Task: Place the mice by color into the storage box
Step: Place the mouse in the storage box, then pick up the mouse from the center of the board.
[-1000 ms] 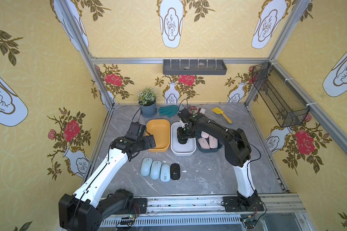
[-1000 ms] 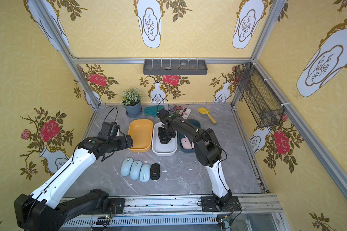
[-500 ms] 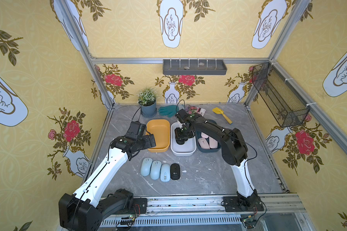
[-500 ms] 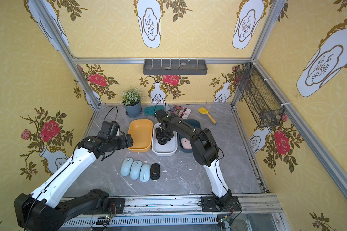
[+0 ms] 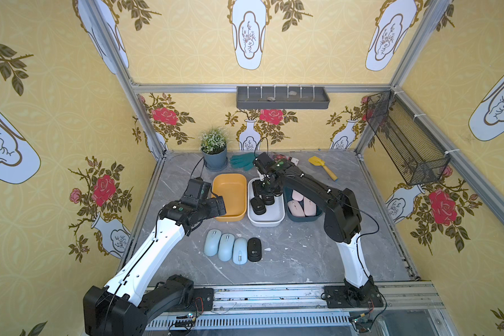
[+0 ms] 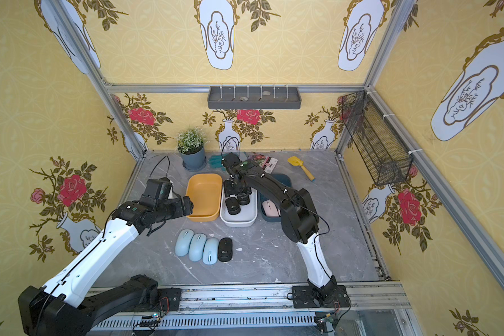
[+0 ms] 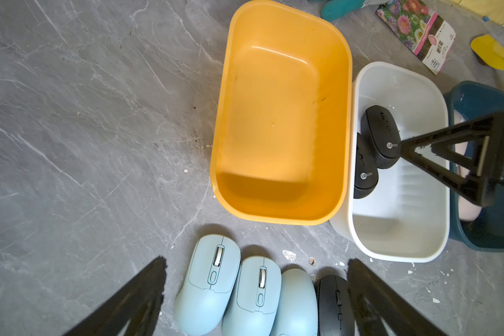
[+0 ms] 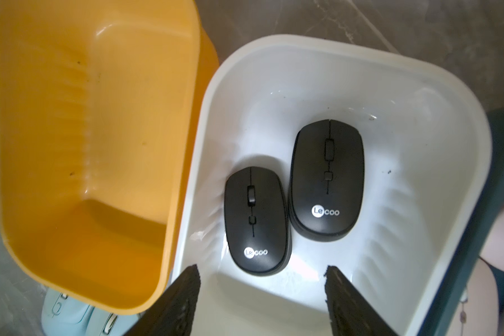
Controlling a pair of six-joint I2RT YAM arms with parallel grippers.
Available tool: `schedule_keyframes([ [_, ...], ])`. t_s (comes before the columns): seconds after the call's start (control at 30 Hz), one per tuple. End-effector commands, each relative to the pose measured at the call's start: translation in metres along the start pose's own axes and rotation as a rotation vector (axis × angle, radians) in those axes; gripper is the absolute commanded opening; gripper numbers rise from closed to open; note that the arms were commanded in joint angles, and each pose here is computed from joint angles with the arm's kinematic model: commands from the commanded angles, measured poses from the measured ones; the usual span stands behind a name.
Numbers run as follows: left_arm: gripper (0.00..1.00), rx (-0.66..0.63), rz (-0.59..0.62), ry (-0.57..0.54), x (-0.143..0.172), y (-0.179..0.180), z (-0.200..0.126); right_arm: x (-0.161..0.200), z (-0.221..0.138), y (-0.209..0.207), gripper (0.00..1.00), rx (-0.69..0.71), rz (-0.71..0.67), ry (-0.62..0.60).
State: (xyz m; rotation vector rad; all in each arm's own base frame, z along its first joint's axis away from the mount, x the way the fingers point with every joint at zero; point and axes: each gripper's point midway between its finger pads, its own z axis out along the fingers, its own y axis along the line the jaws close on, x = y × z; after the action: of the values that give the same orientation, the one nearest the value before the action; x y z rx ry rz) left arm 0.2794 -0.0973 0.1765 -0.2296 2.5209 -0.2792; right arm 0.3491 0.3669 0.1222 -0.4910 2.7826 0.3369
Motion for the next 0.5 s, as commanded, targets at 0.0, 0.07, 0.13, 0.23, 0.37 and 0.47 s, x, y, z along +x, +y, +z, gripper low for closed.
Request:
schedule_keyframes([
  [0.0,0.98,0.005,0.006,-0.015,-0.001,0.001,-0.001,0.006,-0.027,0.002,0.71,0.069,-0.01,-0.028],
  [0.07,0.98,0.006,0.006,-0.022,0.0,0.002,-0.003,0.016,-0.039,0.006,0.72,0.103,-0.004,-0.032],
  [0.13,0.98,0.008,0.006,-0.027,0.002,0.003,-0.005,0.031,-0.045,0.011,0.73,0.119,0.008,-0.016],
  [0.23,0.98,0.013,0.006,-0.035,0.005,0.005,-0.007,0.063,-0.045,0.021,0.74,0.11,0.054,0.031],
  [0.37,0.98,0.015,0.002,-0.03,0.008,0.006,-0.01,0.116,-0.027,0.047,0.74,0.047,0.105,0.123],
  [0.47,0.98,0.016,-0.022,-0.036,0.011,0.008,-0.013,0.15,-0.01,0.065,0.74,0.021,0.122,0.189],
])
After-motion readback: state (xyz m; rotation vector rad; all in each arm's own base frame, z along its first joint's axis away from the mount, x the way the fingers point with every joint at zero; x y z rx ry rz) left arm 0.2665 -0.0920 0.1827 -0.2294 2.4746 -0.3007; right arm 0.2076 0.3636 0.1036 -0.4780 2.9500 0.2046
